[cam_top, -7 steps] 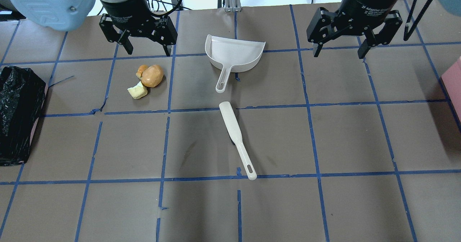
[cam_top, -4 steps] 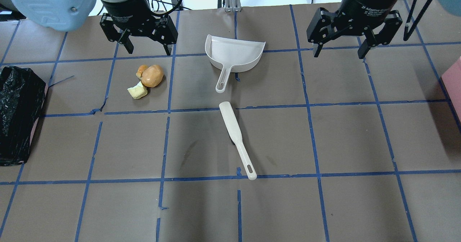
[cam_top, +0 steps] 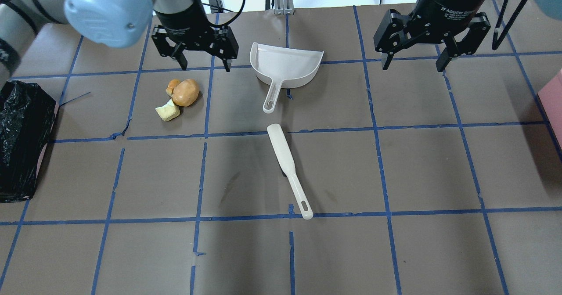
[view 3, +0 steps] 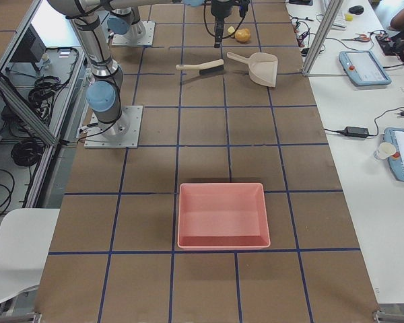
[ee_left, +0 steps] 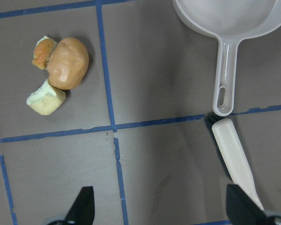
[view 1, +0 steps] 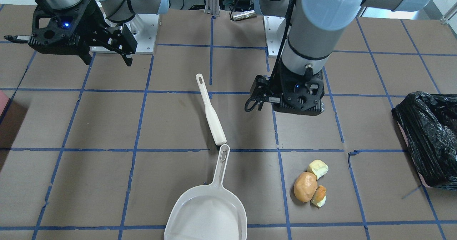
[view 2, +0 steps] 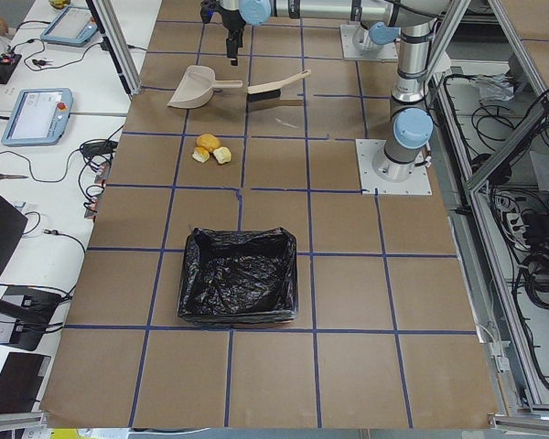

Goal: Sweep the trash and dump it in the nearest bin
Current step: 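Lower the left gripper and grasp the white dustpan handle, then grasp the white brush handle with the right gripper while the left lifts the dustpan, then set the dustpan by the food with the left gripper while the right lifts the brush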

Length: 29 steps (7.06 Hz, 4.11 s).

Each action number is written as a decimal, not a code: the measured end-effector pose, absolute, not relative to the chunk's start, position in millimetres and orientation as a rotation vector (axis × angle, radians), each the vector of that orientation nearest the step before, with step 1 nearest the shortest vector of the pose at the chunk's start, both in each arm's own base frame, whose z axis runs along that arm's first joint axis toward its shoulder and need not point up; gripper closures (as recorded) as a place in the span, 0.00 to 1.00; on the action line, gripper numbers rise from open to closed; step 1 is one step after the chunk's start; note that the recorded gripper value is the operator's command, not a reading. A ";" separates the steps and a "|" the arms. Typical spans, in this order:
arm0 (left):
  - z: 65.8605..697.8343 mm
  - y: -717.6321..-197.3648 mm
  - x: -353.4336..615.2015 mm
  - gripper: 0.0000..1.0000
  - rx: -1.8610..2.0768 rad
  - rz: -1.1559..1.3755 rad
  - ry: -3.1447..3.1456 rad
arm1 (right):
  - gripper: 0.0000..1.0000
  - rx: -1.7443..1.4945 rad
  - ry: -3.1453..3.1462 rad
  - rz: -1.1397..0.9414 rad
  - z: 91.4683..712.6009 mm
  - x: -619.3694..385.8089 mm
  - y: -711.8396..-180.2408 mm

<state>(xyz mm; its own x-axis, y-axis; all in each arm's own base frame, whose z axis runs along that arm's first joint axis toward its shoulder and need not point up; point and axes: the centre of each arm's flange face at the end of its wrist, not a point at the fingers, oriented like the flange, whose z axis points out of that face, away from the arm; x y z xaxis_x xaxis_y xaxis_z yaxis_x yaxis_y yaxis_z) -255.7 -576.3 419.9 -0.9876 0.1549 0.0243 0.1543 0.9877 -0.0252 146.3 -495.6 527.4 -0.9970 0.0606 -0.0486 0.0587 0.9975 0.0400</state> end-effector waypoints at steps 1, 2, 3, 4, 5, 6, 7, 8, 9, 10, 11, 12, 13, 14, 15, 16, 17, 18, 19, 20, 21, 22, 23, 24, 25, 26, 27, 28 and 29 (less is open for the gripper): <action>400.4 -582.8 -269.6 0.00 -0.272 0.070 -3.097 | 0.00 0.082 3.094 0.059 527.4 145.9 -495.7; 378.8 -587.0 -277.5 0.00 -0.308 0.072 -3.092 | 0.00 0.047 3.097 0.055 527.3 145.6 -495.9; 355.8 -591.6 -286.4 0.00 -0.353 0.071 -3.085 | 0.00 0.001 3.097 0.049 527.3 145.6 -496.4; 332.1 -598.6 -298.7 0.00 -0.395 0.093 -3.076 | 0.00 -0.026 3.093 0.047 527.2 145.9 -496.6; 313.9 -602.2 -309.9 0.00 -0.427 0.108 -3.069 | 0.00 -0.034 3.090 0.047 527.0 146.3 -496.8; 300.0 -600.8 -316.3 0.00 -0.446 0.100 -3.065 | 0.00 -0.034 3.088 0.047 526.9 146.4 -496.9; 283.0 -595.6 -318.2 0.00 -0.461 0.090 -3.063 | 0.00 -0.034 3.088 0.046 527.0 146.5 -496.9; 266.0 -591.0 -317.5 0.00 -0.494 0.118 -3.056 | 0.00 -0.035 3.088 0.045 527.3 146.5 -496.7; 255.6 -589.2 -316.8 0.02 -0.537 0.160 -3.045 | 0.00 -0.037 3.090 0.045 527.4 146.2 -496.5; 249.1 -589.0 -316.7 0.03 -0.557 0.177 -3.041 | 0.00 -0.038 3.093 0.045 527.5 146.0 -496.5; 241.0 -588.2 -316.5 0.10 -0.556 0.172 -3.041 | 0.00 -0.038 3.093 0.045 527.5 146.0 -496.5; 237.5 -588.1 -316.4 0.25 -0.554 0.169 -3.042 | 0.00 -0.037 3.092 0.048 526.9 146.1 -496.3; 235.8 -587.7 -316.3 0.41 -0.554 0.166 -3.042 | 0.03 -0.039 3.088 0.058 524.5 147.1 -494.1; 235.8 -587.8 -316.6 0.60 -0.549 0.166 -3.040 | 0.03 -0.057 3.084 0.087 515.6 152.6 -484.1; 236.9 -588.4 -317.6 0.72 -0.547 0.169 -3.032 | 0.03 -0.097 3.080 0.100 501.0 164.6 -466.5; 239.2 -589.6 -319.1 0.77 -0.545 0.174 -3.020 | 0.03 -0.151 3.064 0.095 479.5 182.5 -449.6; 241.6 -591.1 -319.7 0.85 -0.543 0.180 -3.013 | 0.03 -0.224 3.030 0.082 455.1 207.8 -434.2; 242.6 -591.9 -318.9 0.87 -0.542 0.182 -3.012 | 0.03 -0.311 3.002 0.059 432.8 235.0 -419.5; 245.2 -593.5 -315.9 0.87 -0.541 0.187 -3.013 | 0.03 -0.394 2.987 0.044 408.4 257.9 -404.0; 251.0 -597.6 -307.8 0.88 -0.524 0.201 -3.016 | 0.03 -0.451 2.977 0.022 380.8 271.0 -390.6; 258.6 -603.9 -295.9 0.88 -0.496 0.219 -3.021 | 0.03 -0.483 2.967 -0.014 349.8 276.0 -380.1; 268.1 -612.2 -285.7 0.89 -0.470 0.238 -3.026 | 0.05 -0.506 2.959 -0.042 322.1 278.3 -371.3; 282.9 -622.6 -277.6 0.89 -0.448 0.249 -3.030 | 0.05 -0.539 2.957 -0.040 299.6 283.8 -362.6; 299.2 -634.2 -267.5 0.89 -0.426 0.249 -3.037 | 0.05 -0.587 2.962 -0.024 281.0 294.6 -355.0; 313.3 -644.9 -252.1 0.90 -0.409 0.252 -3.044 | 0.09 -0.638 2.971 -0.031 267.1 307.2 -350.6; 328.1 -653.2 -231.1 0.90 -0.409 0.254 -3.051 | 0.15 -0.674 2.977 -0.039 257.2 315.8 -348.3; 341.6 -656.9 -207.3 0.90 -0.440 0.243 -3.061 | 0.17 -0.693 2.979 -0.039 251.3 319.6 -347.5; 351.4 -658.1 -180.3 0.90 -0.490 0.223 -3.071 | 0.17 -0.701 2.980 -0.035 248.6 320.9 -346.7; 363.4 -656.5 -150.8 0.90 -0.547 0.193 -3.073 | 0.17 -0.706 2.981 -0.022 244.7 321.2 -344.7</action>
